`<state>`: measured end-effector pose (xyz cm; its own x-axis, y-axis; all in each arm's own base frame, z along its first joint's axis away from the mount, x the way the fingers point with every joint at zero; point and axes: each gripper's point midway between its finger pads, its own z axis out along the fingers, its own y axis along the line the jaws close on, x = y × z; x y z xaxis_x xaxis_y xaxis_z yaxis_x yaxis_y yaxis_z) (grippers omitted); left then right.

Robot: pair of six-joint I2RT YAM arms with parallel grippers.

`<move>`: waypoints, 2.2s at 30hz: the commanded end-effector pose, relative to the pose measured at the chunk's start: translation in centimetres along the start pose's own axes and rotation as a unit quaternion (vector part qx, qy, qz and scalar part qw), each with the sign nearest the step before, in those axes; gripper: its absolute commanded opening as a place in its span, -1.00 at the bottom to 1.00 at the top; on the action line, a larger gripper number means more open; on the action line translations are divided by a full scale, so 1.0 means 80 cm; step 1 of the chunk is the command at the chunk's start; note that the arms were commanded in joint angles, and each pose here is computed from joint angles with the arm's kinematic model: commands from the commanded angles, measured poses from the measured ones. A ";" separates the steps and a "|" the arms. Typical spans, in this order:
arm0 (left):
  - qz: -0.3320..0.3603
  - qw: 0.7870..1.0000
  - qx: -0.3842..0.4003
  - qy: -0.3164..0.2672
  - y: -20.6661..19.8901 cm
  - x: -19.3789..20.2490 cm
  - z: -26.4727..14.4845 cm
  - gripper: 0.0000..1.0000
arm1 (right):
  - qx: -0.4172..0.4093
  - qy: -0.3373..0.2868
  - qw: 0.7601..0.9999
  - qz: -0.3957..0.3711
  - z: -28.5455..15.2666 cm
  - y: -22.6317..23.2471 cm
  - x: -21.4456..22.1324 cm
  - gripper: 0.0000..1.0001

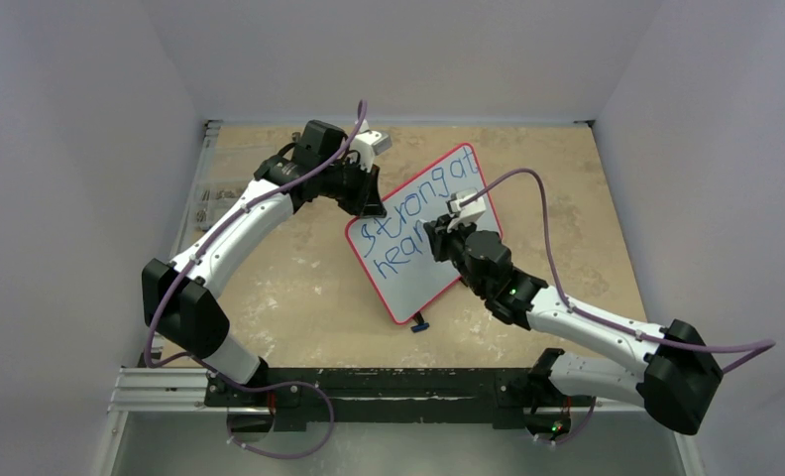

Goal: Write a sentence on the whiteboard

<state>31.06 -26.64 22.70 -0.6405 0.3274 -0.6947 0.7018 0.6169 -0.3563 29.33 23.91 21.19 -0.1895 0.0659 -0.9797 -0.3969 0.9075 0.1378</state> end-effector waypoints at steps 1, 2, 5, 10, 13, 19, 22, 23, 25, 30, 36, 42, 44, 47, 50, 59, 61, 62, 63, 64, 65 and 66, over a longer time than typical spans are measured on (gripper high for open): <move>0.028 0.996 -0.058 0.063 0.026 0.042 -0.002 -1.00 | 0.015 -0.010 1.000 -0.001 0.000 -0.006 -0.020 -1.00; 0.028 0.996 -0.059 0.063 0.026 0.042 -0.002 -1.00 | 0.012 -0.010 1.000 0.001 -0.002 -0.005 -0.021 -1.00; 0.028 0.996 -0.059 0.063 0.026 0.041 -0.002 -1.00 | 0.000 -0.019 1.000 0.010 -0.011 -0.003 -0.030 -1.00; 0.028 0.996 -0.059 0.062 0.026 0.041 -0.002 -1.00 | -0.006 -0.029 0.999 0.022 -0.026 -0.005 -0.037 -1.00; 0.028 0.996 -0.059 0.061 0.026 0.040 -0.002 -1.00 | -0.002 -0.026 0.999 0.023 -0.030 -0.009 -0.031 -1.00; 0.028 0.996 -0.059 0.063 0.025 0.041 -0.002 -1.00 | -0.002 -0.013 1.000 0.021 -0.022 -0.008 -0.014 -1.00; 0.028 0.996 -0.057 0.062 0.025 0.041 -0.002 -1.00 | -0.002 -0.011 1.000 0.019 -0.017 -0.006 -0.011 -1.00; 0.028 0.996 -0.057 0.062 0.025 0.041 -0.002 -1.00 | -0.002 -0.010 1.000 0.017 -0.015 -0.006 -0.009 -1.00; 0.028 0.996 -0.057 0.063 0.025 0.041 -0.002 -1.00 | -0.002 -0.007 1.000 0.015 -0.012 -0.005 -0.005 -1.00; 0.028 0.996 -0.057 0.061 0.025 0.041 -0.002 -1.00 | 0.002 -0.003 1.000 0.012 -0.005 -0.006 0.001 -1.00; 0.029 0.996 -0.057 0.061 0.025 0.040 -0.002 -1.00 | 0.023 0.002 1.000 0.004 -0.003 -0.016 0.005 -1.00; 0.029 0.996 -0.055 0.060 0.023 0.040 -0.003 -1.00 | 0.052 0.001 0.999 0.000 -0.001 -0.034 -0.001 -1.00; 0.029 0.996 -0.055 0.060 0.023 0.039 -0.003 -1.00 | 0.058 0.001 0.998 -0.002 0.000 -0.038 -0.003 -1.00; 0.028 0.996 -0.055 0.061 0.024 0.040 -0.002 -1.00 | 0.058 -0.002 0.998 -0.004 0.000 -0.038 -0.008 -1.00; 0.027 0.996 -0.055 0.061 0.024 0.041 -0.002 -1.00 | 0.053 -0.007 0.999 -0.002 -0.004 -0.037 -0.017 -1.00; 0.027 0.996 -0.056 0.061 0.024 0.040 -0.002 -1.00 | 0.022 -0.029 0.999 0.014 -0.019 -0.025 -0.046 -1.00; 0.027 0.996 -0.055 0.062 0.024 0.041 -0.001 -1.00 | 0.012 -0.034 0.999 0.020 -0.019 -0.020 -0.050 -1.00; 0.027 0.996 -0.054 0.062 0.024 0.041 -0.001 -1.00 | 0.011 -0.036 0.999 0.021 -0.018 -0.019 -0.052 -1.00; 0.027 0.996 -0.054 0.062 0.024 0.041 -0.001 -1.00 | 0.010 -0.037 0.999 0.021 -0.017 -0.017 -0.053 -1.00; 0.028 0.996 -0.054 0.061 0.023 0.040 -0.001 -1.00 | 0.010 -0.038 0.999 0.021 -0.015 -0.017 -0.055 -1.00; 0.027 0.996 -0.054 0.062 0.023 0.041 -0.001 -1.00 | 0.010 -0.039 0.999 0.021 -0.013 -0.016 -0.056 -1.00; 0.027 0.996 -0.054 0.063 0.024 0.042 -0.001 -1.00 | 0.012 -0.039 0.999 0.020 -0.011 -0.016 -0.058 -1.00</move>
<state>30.84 -26.79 22.88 -0.6368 0.3291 -0.6973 0.7065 0.6112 -0.3567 29.24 21.20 22.48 -0.1855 0.0796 -0.9794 -0.3489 0.9264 0.1414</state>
